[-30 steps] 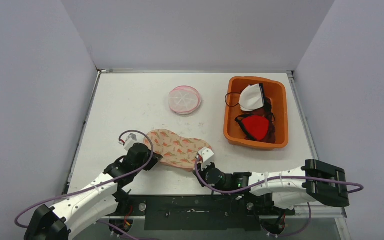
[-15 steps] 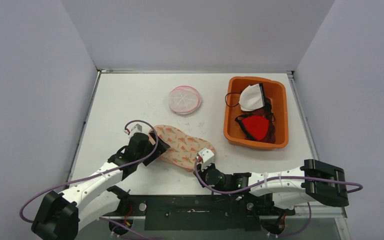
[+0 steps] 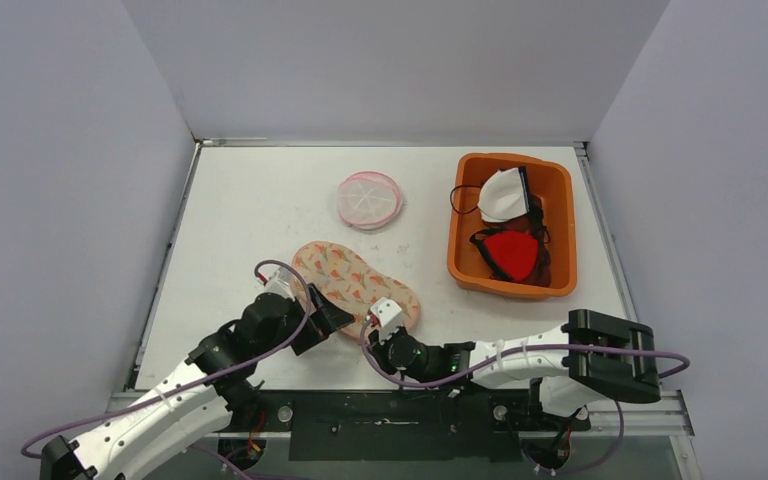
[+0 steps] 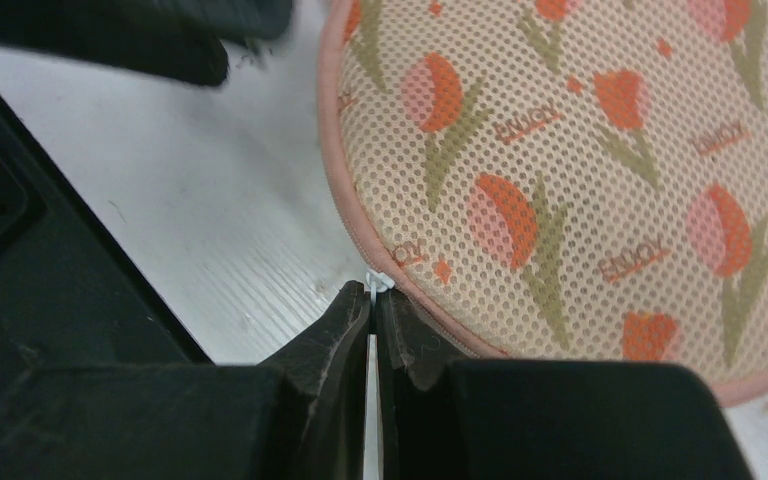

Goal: Unzip the laundry bag and remove the bra
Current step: Unzip the laundry bag at the center of the board.

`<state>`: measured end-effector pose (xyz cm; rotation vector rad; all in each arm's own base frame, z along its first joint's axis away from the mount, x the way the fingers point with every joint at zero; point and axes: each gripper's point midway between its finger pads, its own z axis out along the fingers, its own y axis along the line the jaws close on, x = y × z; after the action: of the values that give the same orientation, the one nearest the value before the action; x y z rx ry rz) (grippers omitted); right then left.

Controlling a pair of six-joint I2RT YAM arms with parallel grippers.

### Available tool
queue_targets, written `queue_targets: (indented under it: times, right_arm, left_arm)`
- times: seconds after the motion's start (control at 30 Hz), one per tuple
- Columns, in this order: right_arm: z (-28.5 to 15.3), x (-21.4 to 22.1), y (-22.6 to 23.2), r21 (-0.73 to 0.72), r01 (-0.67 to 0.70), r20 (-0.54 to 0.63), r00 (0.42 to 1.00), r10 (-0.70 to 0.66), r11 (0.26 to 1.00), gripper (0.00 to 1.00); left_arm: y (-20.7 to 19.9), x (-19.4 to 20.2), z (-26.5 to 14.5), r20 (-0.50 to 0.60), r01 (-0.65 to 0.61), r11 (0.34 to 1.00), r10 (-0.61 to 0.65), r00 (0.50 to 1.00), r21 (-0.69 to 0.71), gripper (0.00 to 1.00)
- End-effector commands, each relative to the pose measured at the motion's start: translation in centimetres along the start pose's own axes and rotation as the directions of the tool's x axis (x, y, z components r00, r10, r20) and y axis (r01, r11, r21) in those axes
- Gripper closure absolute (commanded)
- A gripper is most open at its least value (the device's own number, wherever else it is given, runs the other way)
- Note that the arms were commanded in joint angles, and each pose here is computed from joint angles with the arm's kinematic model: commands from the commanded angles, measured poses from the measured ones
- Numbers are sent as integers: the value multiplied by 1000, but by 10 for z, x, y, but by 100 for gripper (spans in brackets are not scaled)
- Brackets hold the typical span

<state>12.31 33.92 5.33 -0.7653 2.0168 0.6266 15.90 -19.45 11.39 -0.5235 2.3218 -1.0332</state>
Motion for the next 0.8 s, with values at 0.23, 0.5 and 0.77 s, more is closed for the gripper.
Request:
queue_targets:
  times: [0.23, 0.5, 0.77]
  right_arm:
    - [19, -56, 54, -134, 12, 131, 991, 5, 991, 95]
    - [15, -47, 54, -130, 9, 118, 993, 6, 991, 95]
    - [5, -41, 55, -114, 27, 106, 994, -15, 993, 95]
  left_arm:
    - [2, 16, 17, 11, 60, 998, -60, 998, -28, 3]
    - [11, 5, 34, 99, 94, 995, -90, 991, -37, 37]
    - [25, -10, 39, 185, 104, 991, -88, 979, -81, 75]
